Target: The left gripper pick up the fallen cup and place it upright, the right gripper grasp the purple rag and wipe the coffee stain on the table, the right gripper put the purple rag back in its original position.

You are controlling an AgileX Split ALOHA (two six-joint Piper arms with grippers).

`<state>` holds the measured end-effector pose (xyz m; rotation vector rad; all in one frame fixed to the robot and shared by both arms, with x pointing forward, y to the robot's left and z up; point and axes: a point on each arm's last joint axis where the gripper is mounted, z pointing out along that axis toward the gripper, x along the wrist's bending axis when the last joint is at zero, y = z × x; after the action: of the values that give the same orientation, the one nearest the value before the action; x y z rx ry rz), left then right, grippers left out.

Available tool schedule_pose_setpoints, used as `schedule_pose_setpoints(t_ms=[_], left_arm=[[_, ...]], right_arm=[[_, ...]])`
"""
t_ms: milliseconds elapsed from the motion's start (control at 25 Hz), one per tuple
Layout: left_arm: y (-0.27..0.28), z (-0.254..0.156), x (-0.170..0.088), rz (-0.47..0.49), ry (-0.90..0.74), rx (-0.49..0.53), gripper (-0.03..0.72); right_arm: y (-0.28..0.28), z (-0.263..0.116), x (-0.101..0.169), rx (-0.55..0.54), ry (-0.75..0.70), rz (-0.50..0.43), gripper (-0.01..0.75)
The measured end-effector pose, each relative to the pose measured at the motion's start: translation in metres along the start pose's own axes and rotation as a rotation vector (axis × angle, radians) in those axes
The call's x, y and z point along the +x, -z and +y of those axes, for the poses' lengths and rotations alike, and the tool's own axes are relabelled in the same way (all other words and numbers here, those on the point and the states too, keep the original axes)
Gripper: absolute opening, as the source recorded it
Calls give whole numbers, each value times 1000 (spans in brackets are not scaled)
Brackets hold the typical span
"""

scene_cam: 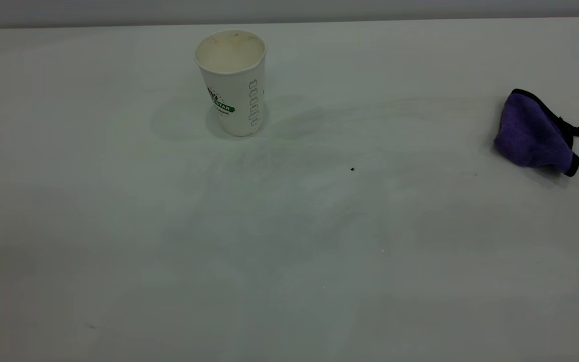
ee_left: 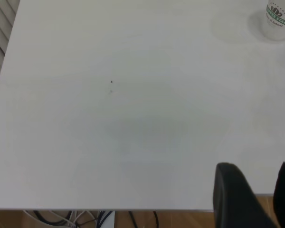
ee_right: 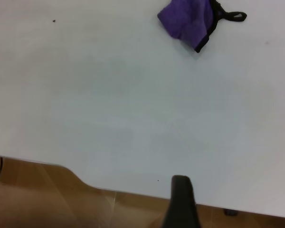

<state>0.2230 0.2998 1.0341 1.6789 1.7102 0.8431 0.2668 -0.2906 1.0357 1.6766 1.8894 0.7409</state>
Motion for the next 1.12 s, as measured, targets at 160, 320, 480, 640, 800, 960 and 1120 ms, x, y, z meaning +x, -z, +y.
schedule_pose_setpoints(t_ms=[160, 320, 480, 640, 800, 960, 1120], left_arm=[[0, 0, 0, 0, 0, 0, 275], [0, 0, 0, 0, 0, 0, 275], [0, 0, 0, 0, 0, 0, 275], [0, 0, 0, 0, 0, 0, 275], [0, 0, 0, 0, 0, 0, 275], [0, 0, 0, 0, 0, 0, 275], [0, 0, 0, 0, 0, 0, 275]], right_arm=[[2, -2, 0, -20, -3, -3, 628], [9, -7, 2, -80, -11, -7, 624], [17, -14, 4, -158, 13, 8, 620], [23, -20, 5, -217, 20, 16, 613], [26, -24, 5, -250, 19, 12, 602], [26, -24, 5, -250, 19, 11, 591], [26, -24, 5, -250, 19, 12, 589]])
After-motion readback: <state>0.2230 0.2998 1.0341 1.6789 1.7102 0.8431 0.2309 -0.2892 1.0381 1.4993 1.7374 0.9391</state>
